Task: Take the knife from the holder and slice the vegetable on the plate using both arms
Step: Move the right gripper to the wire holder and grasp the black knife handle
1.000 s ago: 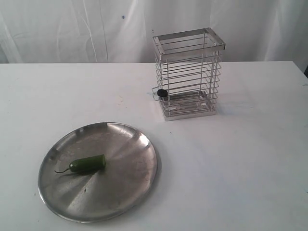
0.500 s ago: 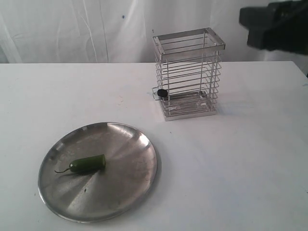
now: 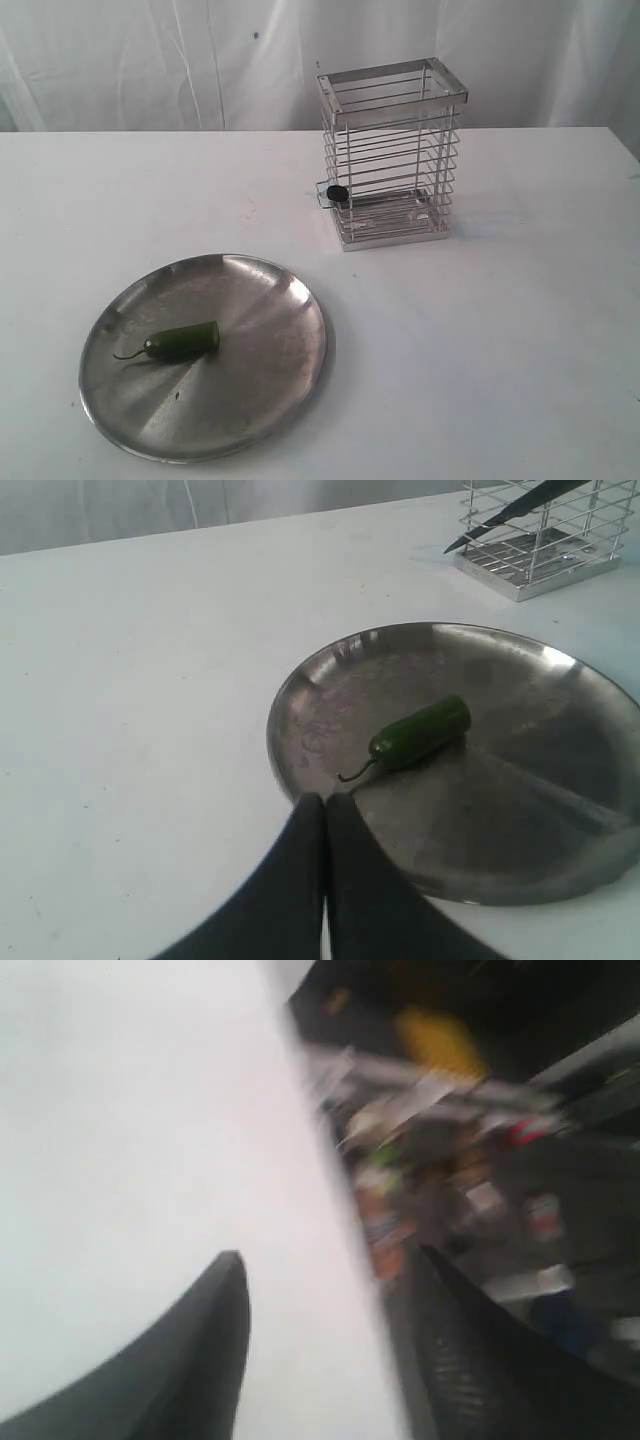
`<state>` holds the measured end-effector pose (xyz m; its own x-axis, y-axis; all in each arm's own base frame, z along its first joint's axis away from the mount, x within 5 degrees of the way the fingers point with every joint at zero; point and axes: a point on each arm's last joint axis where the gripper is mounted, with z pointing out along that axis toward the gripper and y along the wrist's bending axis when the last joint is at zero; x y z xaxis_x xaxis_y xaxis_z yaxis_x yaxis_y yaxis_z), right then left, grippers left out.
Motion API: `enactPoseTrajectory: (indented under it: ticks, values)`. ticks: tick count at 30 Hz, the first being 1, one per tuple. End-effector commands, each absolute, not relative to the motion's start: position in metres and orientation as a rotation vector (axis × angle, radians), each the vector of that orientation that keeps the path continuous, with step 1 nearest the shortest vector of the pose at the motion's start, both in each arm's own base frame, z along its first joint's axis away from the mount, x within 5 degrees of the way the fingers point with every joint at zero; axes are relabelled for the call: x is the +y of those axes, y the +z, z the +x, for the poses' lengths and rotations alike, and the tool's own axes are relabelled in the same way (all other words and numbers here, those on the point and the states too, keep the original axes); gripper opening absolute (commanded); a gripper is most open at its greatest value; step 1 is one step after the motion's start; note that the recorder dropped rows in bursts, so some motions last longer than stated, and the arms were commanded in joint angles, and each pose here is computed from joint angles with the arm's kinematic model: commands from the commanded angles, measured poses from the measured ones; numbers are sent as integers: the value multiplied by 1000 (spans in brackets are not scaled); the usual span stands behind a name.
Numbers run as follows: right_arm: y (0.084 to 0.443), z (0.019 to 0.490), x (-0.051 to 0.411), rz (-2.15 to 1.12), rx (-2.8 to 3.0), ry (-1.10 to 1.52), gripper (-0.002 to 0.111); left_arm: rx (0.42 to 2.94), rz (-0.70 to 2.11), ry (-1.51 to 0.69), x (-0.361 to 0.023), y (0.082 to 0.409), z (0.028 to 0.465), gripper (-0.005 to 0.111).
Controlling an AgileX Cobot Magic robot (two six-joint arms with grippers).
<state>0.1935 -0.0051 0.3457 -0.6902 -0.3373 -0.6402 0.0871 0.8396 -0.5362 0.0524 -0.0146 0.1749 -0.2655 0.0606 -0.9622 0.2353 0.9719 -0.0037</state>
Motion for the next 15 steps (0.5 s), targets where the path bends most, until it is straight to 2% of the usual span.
enactPoseTrajectory:
  ticks: [1,3,4,7,11,15]
  values:
    - [319,166,69,-871,2371,265,41,1839,205,-178,-15,174,52,0]
    - [332,163,93,-953,2143,520,40,1839,205,-178,-15,174,52,0]
    - [337,165,99,-963,2055,536,40,1839,205,-178,-15,174,52,0]
    - [343,183,101,-930,1947,377,42,1839,205,-178,-15,174,52,0]
    - [328,202,114,-1162,1969,213,48,1839,205,-178,-15,174,52,0]
    - [311,219,136,-1372,1913,64,49,1839,205,-178,-15,174,52,0]
